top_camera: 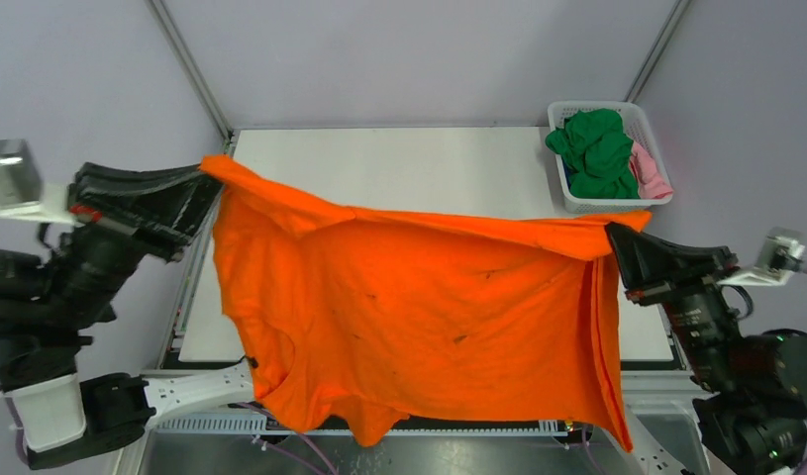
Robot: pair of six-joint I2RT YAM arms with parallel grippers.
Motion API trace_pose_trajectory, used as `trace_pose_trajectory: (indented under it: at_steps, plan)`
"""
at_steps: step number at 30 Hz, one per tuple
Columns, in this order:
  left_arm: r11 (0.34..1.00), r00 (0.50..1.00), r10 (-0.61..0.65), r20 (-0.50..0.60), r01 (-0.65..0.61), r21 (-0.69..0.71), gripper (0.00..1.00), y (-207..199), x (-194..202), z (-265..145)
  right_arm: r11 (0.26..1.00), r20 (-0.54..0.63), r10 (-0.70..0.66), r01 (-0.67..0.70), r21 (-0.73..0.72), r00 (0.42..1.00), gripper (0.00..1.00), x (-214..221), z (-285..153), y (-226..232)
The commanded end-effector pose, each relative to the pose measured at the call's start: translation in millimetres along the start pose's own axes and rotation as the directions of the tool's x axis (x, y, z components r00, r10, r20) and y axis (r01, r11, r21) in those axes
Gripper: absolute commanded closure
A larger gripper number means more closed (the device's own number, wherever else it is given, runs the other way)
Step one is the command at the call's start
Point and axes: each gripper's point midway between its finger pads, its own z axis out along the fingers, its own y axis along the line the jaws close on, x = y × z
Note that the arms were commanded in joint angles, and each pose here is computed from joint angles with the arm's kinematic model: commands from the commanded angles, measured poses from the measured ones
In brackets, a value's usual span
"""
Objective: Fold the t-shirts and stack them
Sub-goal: Flatten out the tshirt
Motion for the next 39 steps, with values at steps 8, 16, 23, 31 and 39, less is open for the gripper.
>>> trace_pose_trajectory:
  at_steps: [8, 16, 23, 31, 39]
  plan:
    - [0.337, 0.924, 0.279, -0.262, -0.350, -0.874, 0.93, 262.1, 155.6, -1.4, 0.763, -0.256, 0.039, 0.136, 0.631, 0.966, 0.96, 172.0, 41.6, -197.7]
    - [0.188, 0.868, 0.007, -0.496, -0.488, -0.852, 0.90, 464.8, 289.3, 33.5, 0.604, -0.435, 0.078, 0.305, 0.736, 0.897, 0.72, 283.6, 99.6, -307.4]
    - [0.100, 0.740, -0.133, -0.659, -0.651, -0.752, 0.01, 534.9, 327.6, 68.3, 0.572, -0.589, 0.084, 0.445, 0.689, 0.804, 0.03, 301.4, 153.3, -334.1]
    - [0.197, 0.746, -0.338, -0.574, -0.541, -0.818, 0.01, 482.6, 367.7, 13.0, 0.722, -0.683, 0.210, 0.360, 0.590, 0.700, 0.01, 355.0, 123.0, -308.5]
    - [0.419, 0.650, -0.622, -0.438, -0.196, -0.887, 0.01, 385.5, 458.4, -55.0, 0.828, -0.785, 0.291, 0.267, 0.494, 0.547, 0.00, 420.0, 69.6, -255.0]
